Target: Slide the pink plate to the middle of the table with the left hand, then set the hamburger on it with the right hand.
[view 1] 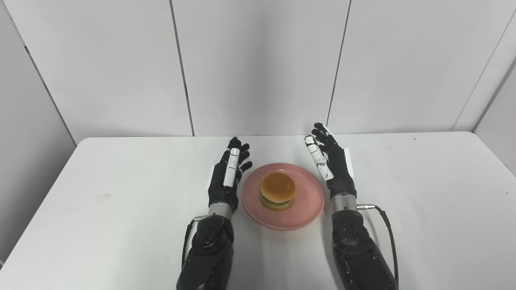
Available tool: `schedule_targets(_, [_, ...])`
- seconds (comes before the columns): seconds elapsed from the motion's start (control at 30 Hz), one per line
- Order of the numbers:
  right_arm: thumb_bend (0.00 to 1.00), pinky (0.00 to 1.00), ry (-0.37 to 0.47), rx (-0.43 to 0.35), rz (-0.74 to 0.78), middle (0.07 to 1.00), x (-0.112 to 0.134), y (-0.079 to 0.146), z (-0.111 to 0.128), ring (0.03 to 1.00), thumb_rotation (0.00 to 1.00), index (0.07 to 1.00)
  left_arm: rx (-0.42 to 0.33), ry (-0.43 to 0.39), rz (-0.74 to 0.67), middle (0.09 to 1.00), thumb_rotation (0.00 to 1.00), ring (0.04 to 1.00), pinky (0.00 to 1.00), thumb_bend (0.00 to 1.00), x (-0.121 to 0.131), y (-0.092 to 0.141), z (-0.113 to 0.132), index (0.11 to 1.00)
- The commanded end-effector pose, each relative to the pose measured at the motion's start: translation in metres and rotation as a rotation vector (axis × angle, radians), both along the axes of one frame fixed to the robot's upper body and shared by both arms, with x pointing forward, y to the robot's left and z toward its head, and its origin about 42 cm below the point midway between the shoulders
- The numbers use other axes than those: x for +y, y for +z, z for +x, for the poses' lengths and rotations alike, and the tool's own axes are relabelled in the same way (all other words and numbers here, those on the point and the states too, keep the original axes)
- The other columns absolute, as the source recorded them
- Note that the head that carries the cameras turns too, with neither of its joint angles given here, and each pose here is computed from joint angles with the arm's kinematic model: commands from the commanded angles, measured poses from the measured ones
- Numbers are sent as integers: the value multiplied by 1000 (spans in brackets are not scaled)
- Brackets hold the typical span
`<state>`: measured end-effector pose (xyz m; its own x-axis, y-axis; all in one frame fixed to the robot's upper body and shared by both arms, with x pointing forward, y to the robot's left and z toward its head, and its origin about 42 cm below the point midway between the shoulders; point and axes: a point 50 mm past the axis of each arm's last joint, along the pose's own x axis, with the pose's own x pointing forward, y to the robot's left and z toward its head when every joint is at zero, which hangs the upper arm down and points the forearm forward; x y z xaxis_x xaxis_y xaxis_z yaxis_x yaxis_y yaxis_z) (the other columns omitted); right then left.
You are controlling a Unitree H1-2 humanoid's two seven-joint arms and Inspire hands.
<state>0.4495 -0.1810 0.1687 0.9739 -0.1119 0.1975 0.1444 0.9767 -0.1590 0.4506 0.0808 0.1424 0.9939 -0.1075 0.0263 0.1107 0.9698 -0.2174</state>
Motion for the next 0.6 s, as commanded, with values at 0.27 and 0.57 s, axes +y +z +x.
schedule_targets(0.27, [640,882,-2,4,5,872,-9,5,9,875,1000,846,-88,122,105,994,811,995,1000,703,6,-12,-10,1000])
schedule_targets(0.57, [697,884,9,-6,29,904,-11,-2,8,901,1000,878,-114,144,170,1000,855,1000,1000,709,10,-13,-7,1000])
